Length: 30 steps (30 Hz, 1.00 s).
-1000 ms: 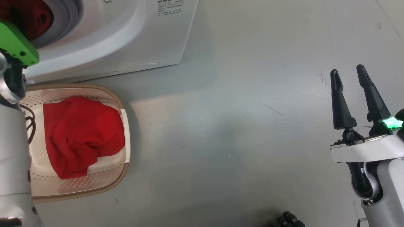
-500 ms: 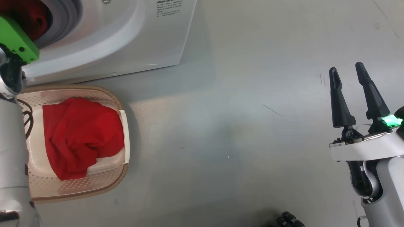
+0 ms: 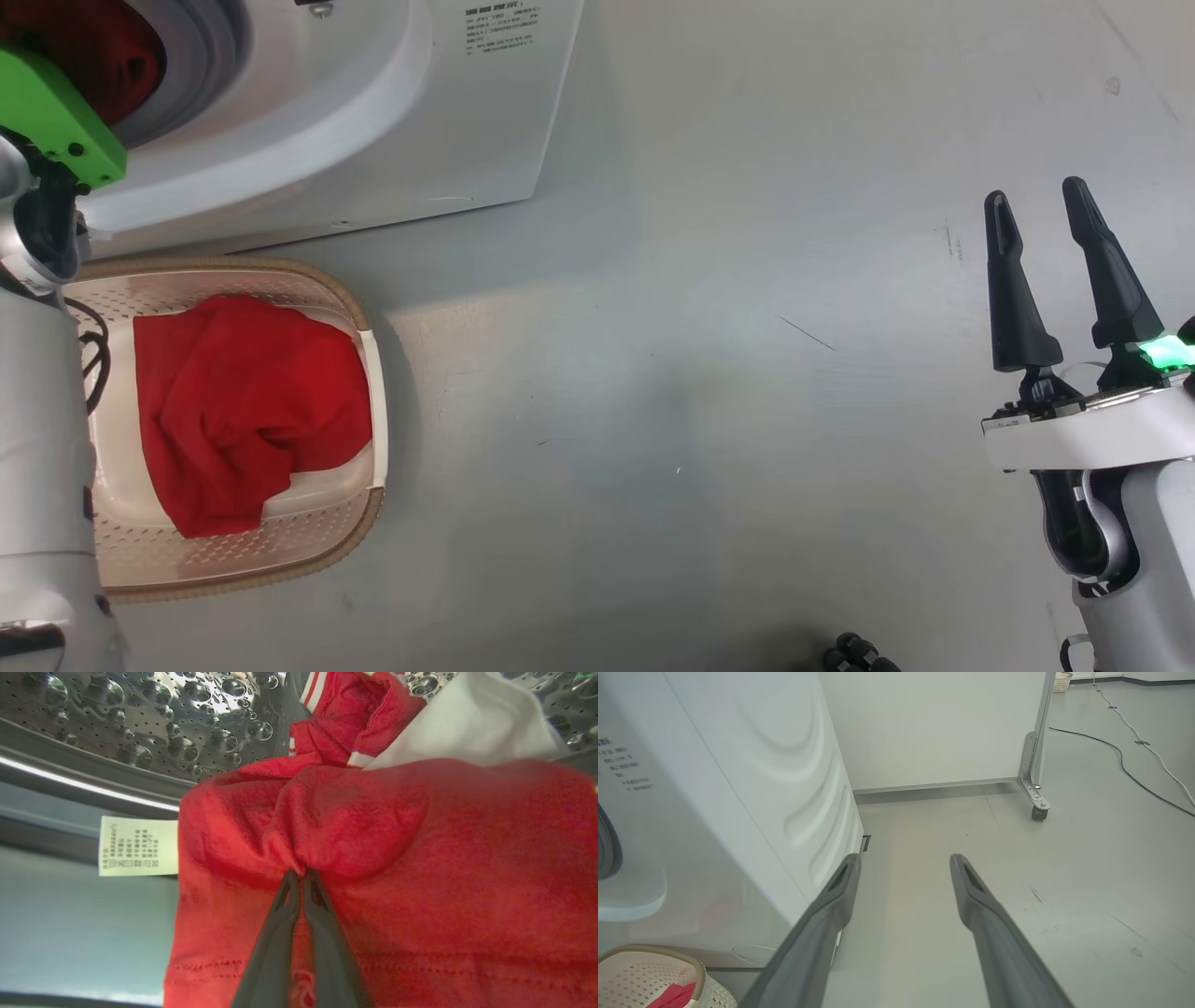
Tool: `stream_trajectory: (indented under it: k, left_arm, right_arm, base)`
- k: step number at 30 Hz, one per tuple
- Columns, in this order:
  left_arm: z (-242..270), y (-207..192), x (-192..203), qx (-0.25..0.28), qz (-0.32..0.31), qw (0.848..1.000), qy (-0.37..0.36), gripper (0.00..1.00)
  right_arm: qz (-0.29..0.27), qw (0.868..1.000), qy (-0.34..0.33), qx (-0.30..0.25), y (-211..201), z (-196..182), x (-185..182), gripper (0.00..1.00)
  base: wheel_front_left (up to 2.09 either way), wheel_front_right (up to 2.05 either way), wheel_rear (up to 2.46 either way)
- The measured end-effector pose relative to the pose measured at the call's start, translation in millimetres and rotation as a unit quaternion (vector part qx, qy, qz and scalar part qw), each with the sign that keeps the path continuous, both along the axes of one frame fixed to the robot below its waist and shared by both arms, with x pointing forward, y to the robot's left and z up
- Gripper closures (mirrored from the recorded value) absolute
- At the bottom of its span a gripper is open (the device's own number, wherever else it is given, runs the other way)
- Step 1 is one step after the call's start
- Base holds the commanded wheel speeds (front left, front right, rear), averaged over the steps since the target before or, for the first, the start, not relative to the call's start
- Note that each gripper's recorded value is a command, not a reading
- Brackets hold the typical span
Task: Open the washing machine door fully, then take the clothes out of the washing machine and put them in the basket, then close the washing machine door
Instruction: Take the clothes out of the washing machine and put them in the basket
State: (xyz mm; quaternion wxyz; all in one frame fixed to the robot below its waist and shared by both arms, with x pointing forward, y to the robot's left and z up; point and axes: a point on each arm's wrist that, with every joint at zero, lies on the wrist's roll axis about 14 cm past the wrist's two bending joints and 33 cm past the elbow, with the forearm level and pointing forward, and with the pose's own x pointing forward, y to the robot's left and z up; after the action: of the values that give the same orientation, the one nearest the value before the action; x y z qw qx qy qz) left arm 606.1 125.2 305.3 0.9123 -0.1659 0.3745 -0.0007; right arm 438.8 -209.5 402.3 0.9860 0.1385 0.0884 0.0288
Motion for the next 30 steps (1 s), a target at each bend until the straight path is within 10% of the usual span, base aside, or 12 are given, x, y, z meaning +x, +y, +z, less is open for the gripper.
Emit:
stream_trajectory:
  k: [30]
  left_arm:
    - [58.6, 25.6, -43.1, 0.017, 0.013, 0.993, -0.116, 1.00]
  right_arm:
    - [0.021, 0.998, -0.066, 0.006, 18.0, 50.6, -1.4, 0.00]
  base:
    - [0.00, 0.00, 0.00]
